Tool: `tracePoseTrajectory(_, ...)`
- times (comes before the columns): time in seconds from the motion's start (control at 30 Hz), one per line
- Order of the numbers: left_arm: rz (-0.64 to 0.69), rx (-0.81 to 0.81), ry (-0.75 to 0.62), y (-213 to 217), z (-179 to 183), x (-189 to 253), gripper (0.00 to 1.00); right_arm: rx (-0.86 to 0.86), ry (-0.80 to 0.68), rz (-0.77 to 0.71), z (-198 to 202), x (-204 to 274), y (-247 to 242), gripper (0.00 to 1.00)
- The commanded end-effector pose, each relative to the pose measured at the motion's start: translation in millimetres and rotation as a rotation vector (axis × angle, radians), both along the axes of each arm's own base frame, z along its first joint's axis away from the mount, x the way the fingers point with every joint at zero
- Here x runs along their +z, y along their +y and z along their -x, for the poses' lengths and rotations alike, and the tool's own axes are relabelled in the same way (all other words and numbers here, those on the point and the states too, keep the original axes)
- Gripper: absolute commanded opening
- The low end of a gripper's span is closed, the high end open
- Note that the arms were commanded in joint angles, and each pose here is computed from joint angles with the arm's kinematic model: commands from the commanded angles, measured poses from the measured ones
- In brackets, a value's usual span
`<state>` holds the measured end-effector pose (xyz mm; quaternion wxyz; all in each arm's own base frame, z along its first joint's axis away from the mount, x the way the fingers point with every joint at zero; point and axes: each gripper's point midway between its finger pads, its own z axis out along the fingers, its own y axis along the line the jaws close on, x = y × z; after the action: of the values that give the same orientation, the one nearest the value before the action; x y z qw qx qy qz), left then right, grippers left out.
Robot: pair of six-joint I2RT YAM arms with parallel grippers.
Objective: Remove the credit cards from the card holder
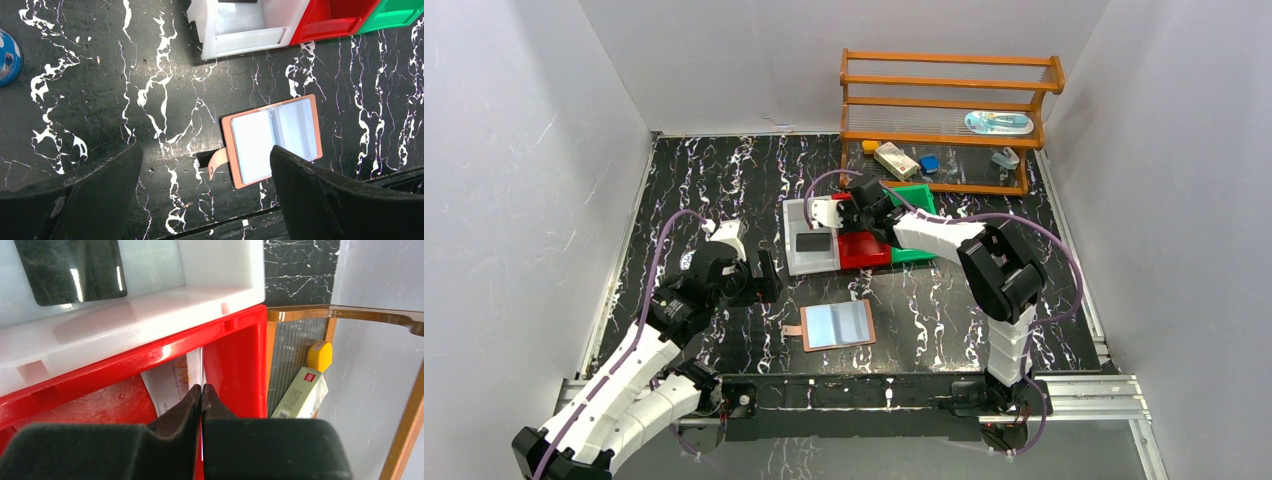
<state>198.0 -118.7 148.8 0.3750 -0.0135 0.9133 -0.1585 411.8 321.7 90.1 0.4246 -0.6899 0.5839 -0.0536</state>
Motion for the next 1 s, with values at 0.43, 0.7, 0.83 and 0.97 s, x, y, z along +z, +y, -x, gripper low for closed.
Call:
tracePoseTrajectory(0.43, -0.004, 0.002, -0.013, 1, -3, 4, 0.98, 0.024, -0.063, -0.002, -22, -10, 6, 0.17)
tracePoseTrajectory(0.7, -0.009, -0.001, -0.005, 1, -3, 2, 0.98, 0.010, -0.034, 0.013, -15, -13, 0, 0.24)
tracePoseTrajectory(0.83, -0.008, 0.003, -0.006, 1, -3, 2, 0.98, -0.005, 0.008, -0.040, -9, -3, 4, 0.37)
tracePoseTrajectory(0.97, -0.008, -0.001, 0.001, 0, -3, 1, 0.98, -0.026, 0.032, -0.087, -7, 8, 7, 0.41)
